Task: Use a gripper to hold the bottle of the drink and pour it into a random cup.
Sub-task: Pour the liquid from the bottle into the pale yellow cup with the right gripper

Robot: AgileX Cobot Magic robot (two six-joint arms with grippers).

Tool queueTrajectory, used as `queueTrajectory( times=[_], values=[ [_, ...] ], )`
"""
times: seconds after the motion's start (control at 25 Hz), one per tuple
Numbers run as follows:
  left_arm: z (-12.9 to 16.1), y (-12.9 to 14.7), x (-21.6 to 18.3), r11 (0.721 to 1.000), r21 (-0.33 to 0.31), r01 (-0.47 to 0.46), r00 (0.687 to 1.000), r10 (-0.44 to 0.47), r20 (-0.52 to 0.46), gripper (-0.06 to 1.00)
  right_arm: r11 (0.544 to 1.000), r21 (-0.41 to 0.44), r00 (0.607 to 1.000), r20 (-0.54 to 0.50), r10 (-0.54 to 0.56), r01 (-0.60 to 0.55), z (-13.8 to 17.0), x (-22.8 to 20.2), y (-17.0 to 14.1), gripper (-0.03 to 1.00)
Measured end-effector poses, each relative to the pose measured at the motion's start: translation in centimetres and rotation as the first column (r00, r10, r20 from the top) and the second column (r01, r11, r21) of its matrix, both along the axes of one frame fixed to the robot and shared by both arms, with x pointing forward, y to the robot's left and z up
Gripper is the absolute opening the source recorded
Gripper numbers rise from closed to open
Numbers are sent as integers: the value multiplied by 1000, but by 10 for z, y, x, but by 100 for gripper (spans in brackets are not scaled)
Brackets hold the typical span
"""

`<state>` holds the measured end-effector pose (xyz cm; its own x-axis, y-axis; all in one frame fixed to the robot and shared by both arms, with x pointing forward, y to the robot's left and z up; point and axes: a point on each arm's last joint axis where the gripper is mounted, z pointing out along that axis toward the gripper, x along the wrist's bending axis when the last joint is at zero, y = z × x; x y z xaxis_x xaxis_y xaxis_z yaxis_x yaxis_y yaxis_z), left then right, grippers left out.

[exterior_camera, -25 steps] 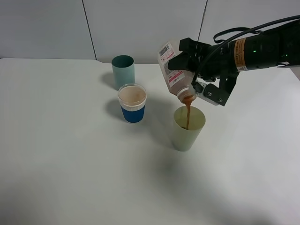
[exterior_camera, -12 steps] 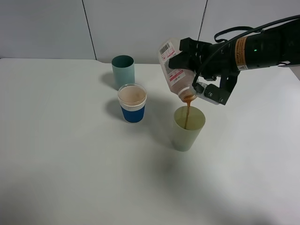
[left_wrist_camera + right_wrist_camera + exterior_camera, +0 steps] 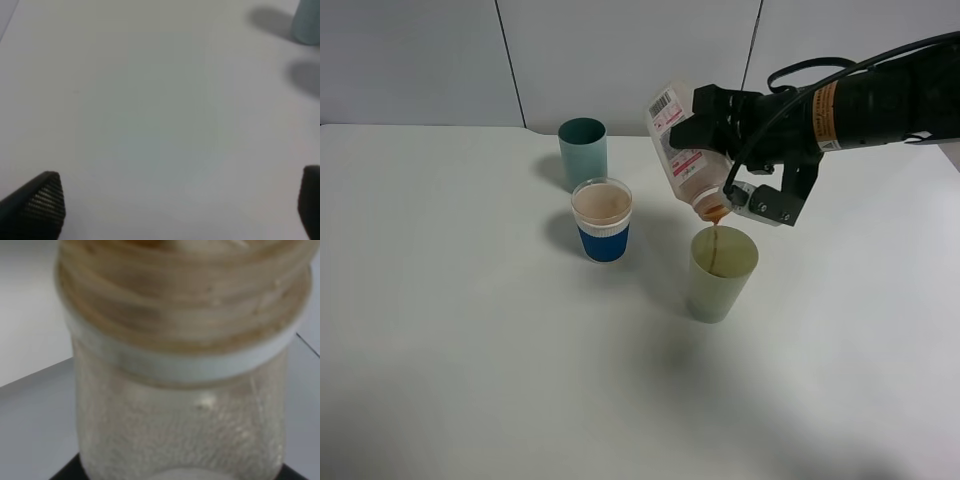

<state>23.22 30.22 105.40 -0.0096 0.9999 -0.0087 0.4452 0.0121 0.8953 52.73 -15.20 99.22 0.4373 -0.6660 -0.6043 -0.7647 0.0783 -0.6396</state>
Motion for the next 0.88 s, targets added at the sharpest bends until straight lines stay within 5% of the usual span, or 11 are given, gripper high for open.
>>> queueTrajectory(
  times=[0.88],
  values=[
    [0, 0, 0, 1000, 0, 0, 1000, 0, 0, 93, 999, -22, 996, 80, 49, -48, 13, -8, 5, 35]
  ],
)
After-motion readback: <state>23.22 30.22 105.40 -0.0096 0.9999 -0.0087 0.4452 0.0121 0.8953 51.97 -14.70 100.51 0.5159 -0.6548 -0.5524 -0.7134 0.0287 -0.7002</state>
